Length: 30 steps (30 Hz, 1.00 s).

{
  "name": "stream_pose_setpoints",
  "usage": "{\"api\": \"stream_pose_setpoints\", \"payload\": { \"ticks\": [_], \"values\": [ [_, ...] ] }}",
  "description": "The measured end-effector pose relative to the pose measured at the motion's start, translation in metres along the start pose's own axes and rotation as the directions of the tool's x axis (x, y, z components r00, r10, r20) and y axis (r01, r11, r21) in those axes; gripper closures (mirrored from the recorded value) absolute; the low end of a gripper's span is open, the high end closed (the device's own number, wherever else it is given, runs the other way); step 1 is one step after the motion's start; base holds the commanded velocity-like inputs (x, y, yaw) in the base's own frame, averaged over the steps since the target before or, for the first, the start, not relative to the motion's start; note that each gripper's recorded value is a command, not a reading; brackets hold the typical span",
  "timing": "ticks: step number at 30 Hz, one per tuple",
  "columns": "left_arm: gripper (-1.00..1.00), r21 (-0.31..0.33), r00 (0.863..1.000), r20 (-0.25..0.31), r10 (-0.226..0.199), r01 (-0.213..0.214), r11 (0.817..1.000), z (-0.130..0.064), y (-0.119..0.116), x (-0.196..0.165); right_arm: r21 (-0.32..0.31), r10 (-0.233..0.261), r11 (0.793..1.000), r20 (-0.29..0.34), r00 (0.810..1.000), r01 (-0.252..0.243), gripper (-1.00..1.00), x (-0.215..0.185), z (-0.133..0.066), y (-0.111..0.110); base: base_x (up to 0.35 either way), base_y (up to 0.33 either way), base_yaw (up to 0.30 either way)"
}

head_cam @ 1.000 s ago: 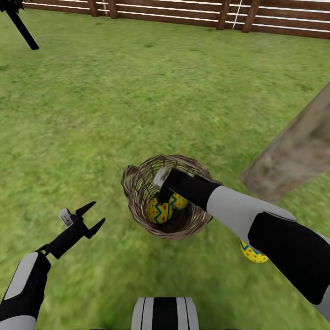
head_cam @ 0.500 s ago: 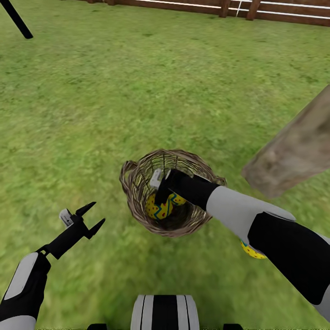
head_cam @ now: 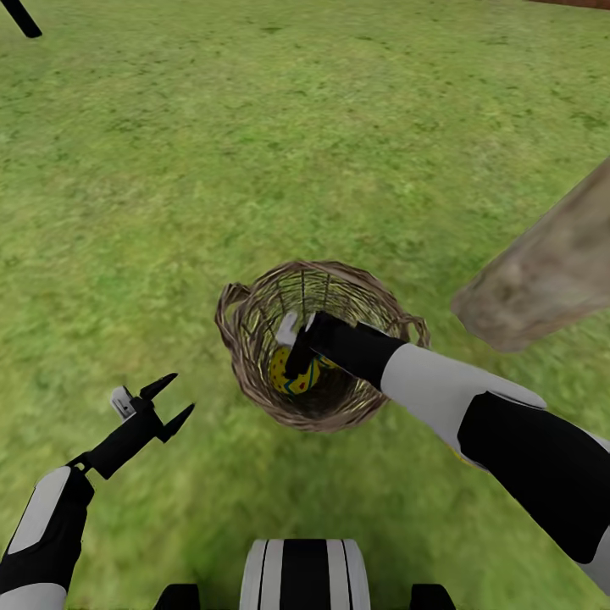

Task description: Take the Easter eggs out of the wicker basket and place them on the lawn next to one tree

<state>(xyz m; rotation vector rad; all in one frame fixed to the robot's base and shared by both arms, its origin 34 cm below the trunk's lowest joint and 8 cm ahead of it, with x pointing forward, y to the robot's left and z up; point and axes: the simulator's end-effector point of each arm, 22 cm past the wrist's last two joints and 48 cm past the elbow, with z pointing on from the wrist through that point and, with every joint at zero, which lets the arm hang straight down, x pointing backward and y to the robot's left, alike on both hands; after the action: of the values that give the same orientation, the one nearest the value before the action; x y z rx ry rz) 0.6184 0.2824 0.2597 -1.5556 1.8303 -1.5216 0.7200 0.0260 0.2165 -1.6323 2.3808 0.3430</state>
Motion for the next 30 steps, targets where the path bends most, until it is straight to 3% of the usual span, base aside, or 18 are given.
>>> {"api": "stream_pose_setpoints", "payload": {
  "ticks": [10, 22, 23, 30],
  "values": [
    [-1.0, -0.05, 1.0, 0.011, 0.027, -0.026, 0.998, -0.022, 0.011, -0.013, 0.042, -0.072, 0.997, 0.009, 0.997, 0.072, -1.0, -0.007, -0.003, -0.009, 0.0, 0.0, 0.0],
    [-1.0, -0.069, 1.0, 0.013, 0.021, -0.02, 0.997, -0.022, 0.021, -0.016, 0.056, -0.154, 0.987, 0.039, 0.987, 0.151, -1.0, -0.019, 0.002, -0.005, 0.0, 0.0, 0.0],
    [-1.0, -0.072, 1.0, 0.014, 0.019, -0.018, 0.997, -0.022, 0.023, -0.017, 0.079, -0.205, 0.976, 0.046, 0.978, 0.201, -1.0, -0.028, 0.0, -0.005, 0.0, 0.0, 0.0],
    [-1.0, -0.082, 1.0, 0.018, 0.008, -0.007, 0.997, -0.023, 0.031, -0.018, 0.077, -0.21, 0.975, 0.044, 0.977, 0.206, -1.0, -0.024, 0.005, -0.004, 0.0, 0.0, 0.0]
  ]
}}
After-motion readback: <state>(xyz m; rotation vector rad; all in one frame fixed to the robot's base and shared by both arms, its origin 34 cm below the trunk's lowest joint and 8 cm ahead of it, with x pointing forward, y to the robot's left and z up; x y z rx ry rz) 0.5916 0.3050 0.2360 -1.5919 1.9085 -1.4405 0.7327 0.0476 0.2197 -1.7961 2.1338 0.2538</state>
